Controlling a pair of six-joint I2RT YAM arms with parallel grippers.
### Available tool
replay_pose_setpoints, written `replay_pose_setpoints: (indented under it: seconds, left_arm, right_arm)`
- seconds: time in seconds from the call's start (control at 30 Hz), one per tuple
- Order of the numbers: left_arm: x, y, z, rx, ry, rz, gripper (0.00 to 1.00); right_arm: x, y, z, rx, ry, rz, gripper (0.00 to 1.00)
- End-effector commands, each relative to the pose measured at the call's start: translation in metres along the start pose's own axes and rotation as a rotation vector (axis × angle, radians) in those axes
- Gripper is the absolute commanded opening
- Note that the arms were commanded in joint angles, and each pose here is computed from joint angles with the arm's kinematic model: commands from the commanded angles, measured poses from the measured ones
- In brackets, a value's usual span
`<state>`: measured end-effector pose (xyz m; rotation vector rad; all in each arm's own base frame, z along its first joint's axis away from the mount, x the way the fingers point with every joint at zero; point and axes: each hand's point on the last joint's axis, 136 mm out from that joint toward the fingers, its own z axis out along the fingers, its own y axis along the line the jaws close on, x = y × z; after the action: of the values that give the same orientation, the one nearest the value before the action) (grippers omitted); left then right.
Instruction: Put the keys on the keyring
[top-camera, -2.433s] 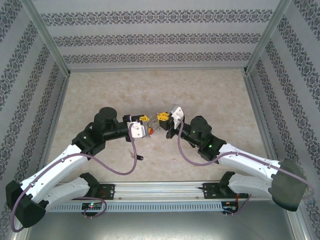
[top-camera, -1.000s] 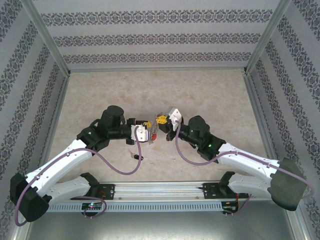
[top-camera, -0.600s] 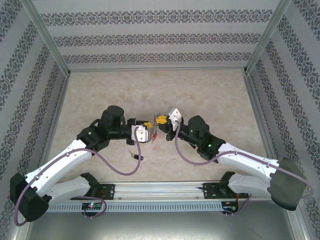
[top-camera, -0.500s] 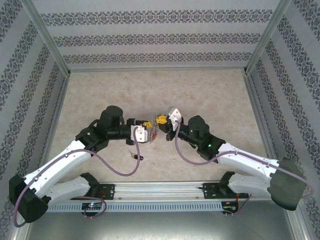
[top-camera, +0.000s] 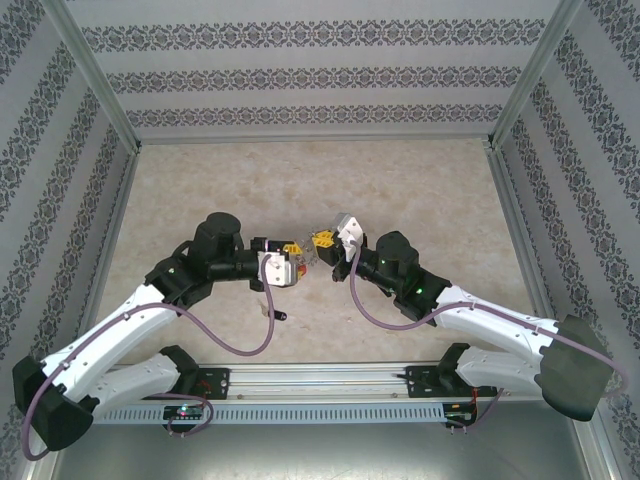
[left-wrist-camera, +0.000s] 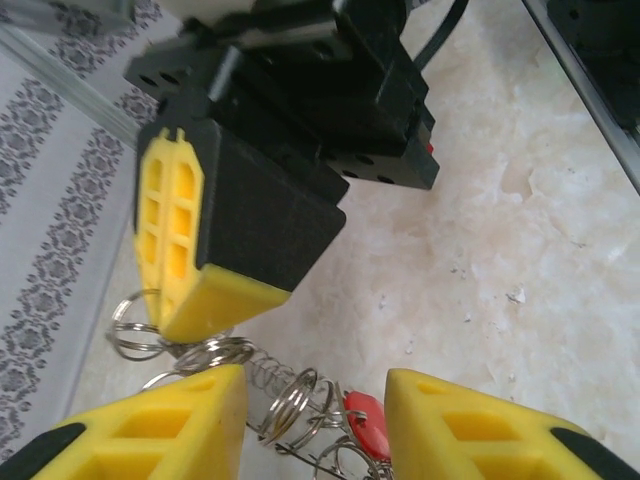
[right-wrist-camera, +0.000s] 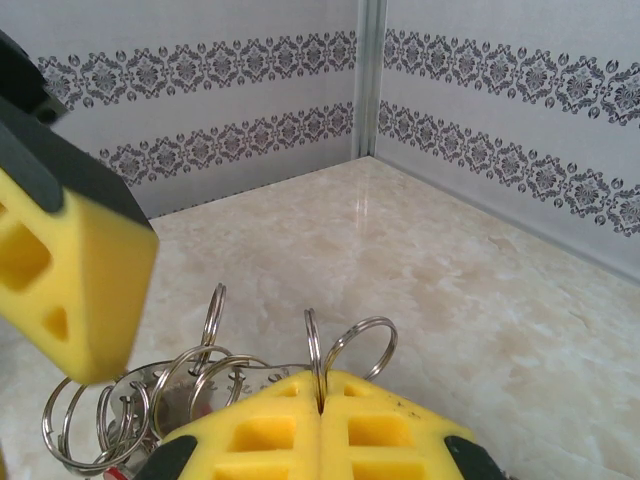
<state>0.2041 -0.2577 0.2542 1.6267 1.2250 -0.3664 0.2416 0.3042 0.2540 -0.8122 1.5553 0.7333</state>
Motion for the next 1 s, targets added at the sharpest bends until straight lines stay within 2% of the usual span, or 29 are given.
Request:
replay_pose_setpoints:
  seconds: [0.0, 0.23, 0.57, 0.87, 0.97]
  left_arm:
    - [-0.013, -0.002, -0.001, 0.038, -0.023, 0.031, 0.4]
    - [-0.001, 0.001, 0.003, 0.033, 0.05, 0.07, 0.31]
    - [0.016, -0.004, 0.006, 0.04, 0.144, 0.106, 0.27]
    - [0.02, 0.006, 0.0, -0.03, 0.176, 0.15, 0.16]
    - [0.019, 0.007, -0.004, -0.041, 0.177, 0.155, 0.08]
  right_arm:
    - [-0.036, -0.005, -0.002, 0.016, -0.095, -0.018, 0.0]
    - [-0.035, -0.004, -0.001, 0.011, -0.09, -0.013, 0.0]
    - [-0.038, -0.003, 0.002, 0.005, -0.093, -0.018, 0.0]
    - [-0.038, -0.003, 0.0, 0.003, -0.095, -0.019, 0.0]
    - [-0.036, -0.003, 0.0, 0.004, -0.091, -0.018, 0.0]
